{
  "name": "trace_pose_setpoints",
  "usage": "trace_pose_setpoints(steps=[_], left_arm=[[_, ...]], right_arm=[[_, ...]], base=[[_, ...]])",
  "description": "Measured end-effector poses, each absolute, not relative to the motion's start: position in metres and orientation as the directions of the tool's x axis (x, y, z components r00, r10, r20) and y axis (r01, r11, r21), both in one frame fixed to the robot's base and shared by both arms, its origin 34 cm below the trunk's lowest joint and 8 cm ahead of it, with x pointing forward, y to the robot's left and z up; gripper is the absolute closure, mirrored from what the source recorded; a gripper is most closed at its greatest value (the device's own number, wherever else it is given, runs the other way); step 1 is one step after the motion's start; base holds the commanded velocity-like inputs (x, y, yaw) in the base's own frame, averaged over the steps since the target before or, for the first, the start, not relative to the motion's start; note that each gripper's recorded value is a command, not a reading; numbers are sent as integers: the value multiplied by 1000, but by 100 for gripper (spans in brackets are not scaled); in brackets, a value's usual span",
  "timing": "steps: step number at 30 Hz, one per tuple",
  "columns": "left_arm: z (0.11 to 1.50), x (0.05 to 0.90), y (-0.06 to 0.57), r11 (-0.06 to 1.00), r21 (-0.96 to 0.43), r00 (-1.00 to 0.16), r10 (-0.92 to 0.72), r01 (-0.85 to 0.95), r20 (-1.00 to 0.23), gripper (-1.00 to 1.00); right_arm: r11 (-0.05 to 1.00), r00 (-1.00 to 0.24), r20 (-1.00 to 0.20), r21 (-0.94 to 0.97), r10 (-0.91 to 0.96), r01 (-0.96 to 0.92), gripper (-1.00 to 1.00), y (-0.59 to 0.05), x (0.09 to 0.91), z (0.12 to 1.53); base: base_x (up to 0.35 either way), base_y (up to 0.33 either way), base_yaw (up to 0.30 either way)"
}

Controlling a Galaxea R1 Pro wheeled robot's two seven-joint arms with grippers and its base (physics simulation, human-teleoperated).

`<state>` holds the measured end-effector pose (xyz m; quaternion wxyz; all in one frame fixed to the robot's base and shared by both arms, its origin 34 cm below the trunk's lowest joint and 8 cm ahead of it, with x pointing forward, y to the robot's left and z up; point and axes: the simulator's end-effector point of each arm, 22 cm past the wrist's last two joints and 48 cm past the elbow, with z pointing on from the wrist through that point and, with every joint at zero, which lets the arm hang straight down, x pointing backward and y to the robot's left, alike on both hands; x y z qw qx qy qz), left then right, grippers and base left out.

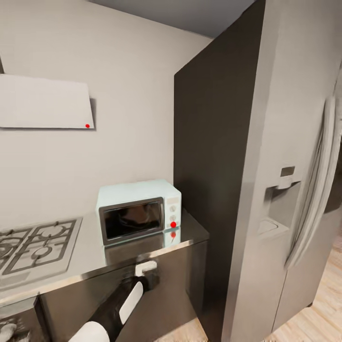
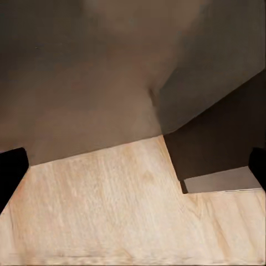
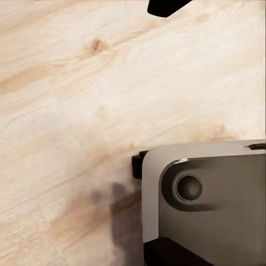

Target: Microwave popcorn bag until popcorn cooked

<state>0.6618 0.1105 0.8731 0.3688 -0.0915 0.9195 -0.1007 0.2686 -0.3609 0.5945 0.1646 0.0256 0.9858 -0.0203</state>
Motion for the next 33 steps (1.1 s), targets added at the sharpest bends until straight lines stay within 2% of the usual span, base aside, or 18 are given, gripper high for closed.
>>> trace_pose_setpoints(steps=[4, 8, 12, 15, 18, 21, 26, 33], left_arm=[[784, 608, 136, 967, -181, -786, -252, -179, -564, -100], [713, 538, 147, 965, -178, -849, -256, -194, -462, -100], [697, 521, 166, 961, -191, -844, -269, -201, -464, -100], [641, 428, 203, 961, -124, -887, -275, -246, -370, -100], [614, 368, 244, 947, -71, -886, -319, -314, -337, -100], [610, 359, 250, 939, -68, -882, -341, -338, -325, -100], [609, 355, 249, 937, -68, -883, -346, -343, -318, -100], [607, 353, 248, 937, -67, -885, -347, -343, -311, -100]], right_arm=[[998, -944, -326, -33, 44, 58, -100, -362, 268, 595], [997, -943, -329, -36, 52, 68, -100, -365, 269, 595], [997, -943, -329, -36, 50, 66, -100, -366, 269, 596], [998, -944, -326, -34, 43, 57, -100, -363, 269, 595], [998, -946, -322, -38, 37, 52, -100, -365, 267, 595], [998, -948, -317, -42, 28, 44, -100, -366, 266, 595], [995, -954, -286, -64, -93, -77, -100, -363, 260, 592], [993, -953, -280, -72, -112, -96, -100, -365, 260, 592]], base=[[-346, 0, 0], [-226, 0, 0], [-23, 0, 0], [0, 0, 4], [0, 0, 214], [0, 0, 259], [0, 0, 242], [0, 0, 230]])
